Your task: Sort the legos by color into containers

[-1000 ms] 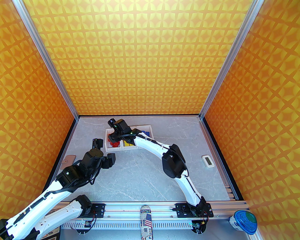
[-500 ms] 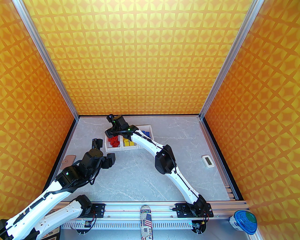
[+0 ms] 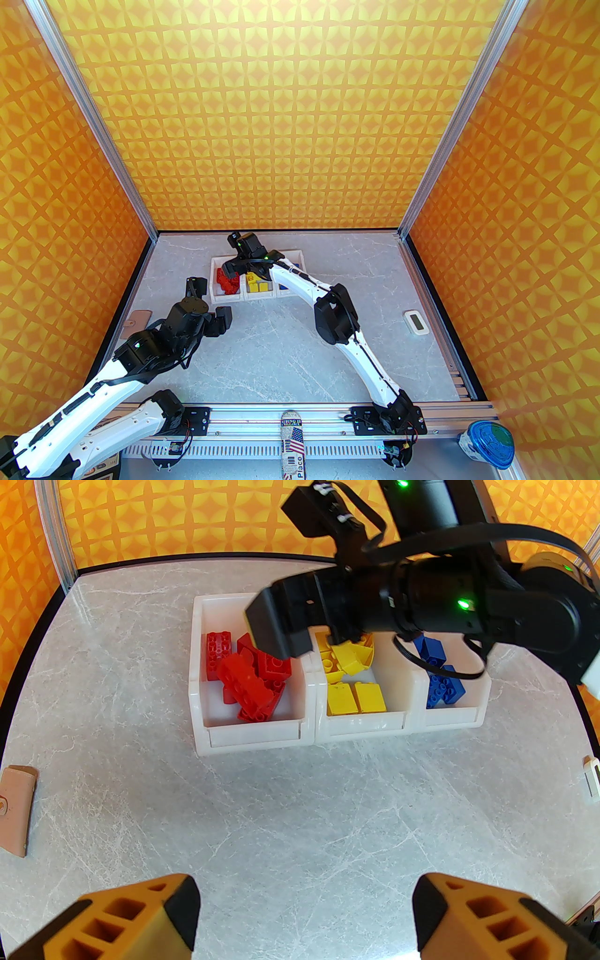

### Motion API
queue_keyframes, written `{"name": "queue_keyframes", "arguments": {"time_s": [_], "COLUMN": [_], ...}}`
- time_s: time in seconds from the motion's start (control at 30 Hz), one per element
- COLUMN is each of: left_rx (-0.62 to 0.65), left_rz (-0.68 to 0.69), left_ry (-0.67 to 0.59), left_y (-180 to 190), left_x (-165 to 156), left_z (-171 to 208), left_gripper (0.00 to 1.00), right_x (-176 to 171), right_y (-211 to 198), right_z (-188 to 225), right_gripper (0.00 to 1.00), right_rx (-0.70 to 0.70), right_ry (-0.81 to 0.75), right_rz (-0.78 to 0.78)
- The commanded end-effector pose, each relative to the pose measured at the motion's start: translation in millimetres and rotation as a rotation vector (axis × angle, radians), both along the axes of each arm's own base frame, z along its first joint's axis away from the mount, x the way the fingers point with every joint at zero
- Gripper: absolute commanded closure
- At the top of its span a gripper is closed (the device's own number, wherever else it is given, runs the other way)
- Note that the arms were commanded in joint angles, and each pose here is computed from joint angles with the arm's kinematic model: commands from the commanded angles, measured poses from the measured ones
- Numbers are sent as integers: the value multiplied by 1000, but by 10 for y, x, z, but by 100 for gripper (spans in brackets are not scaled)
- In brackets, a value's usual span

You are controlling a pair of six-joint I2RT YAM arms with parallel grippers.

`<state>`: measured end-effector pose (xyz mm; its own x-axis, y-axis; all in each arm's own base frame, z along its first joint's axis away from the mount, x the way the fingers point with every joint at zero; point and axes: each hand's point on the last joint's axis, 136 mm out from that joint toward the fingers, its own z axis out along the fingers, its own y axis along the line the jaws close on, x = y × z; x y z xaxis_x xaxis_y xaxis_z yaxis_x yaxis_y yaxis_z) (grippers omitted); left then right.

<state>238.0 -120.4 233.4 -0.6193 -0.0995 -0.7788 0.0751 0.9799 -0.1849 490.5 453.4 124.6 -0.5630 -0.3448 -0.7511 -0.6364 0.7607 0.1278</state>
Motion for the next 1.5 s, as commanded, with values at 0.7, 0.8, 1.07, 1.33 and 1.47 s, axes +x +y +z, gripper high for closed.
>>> {"name": "queue_keyframes", "arguments": {"time_s": [0.7,0.8,1.07,1.33,1.47], "left_rx": [106,143,212,142,58], "left_rz": [-43,-7,68,242,434], "left_ry": [-114,-126,-93,-78,-65], "left_y": [-196,-71,149,800,1288], "left_x": [520,696,1097,1326,1343], "left_z": [480,561,609,441,113], "left_gripper": [8,3,1,1,1], "right_x": [-867,-980,-1133,-1342,-1335], "right_y": [-1458,-1765,-2956,-3992,-4295], "right_z": [1609,1671,1657,1486,1338], "right_gripper": [2,1,1,2,2], "right_rx": [92,79,60,-2,-50], "right_ry": [-319,-343,-327,-356,-359], "right_rz": [-146,-193,-482,-775,-880]}}
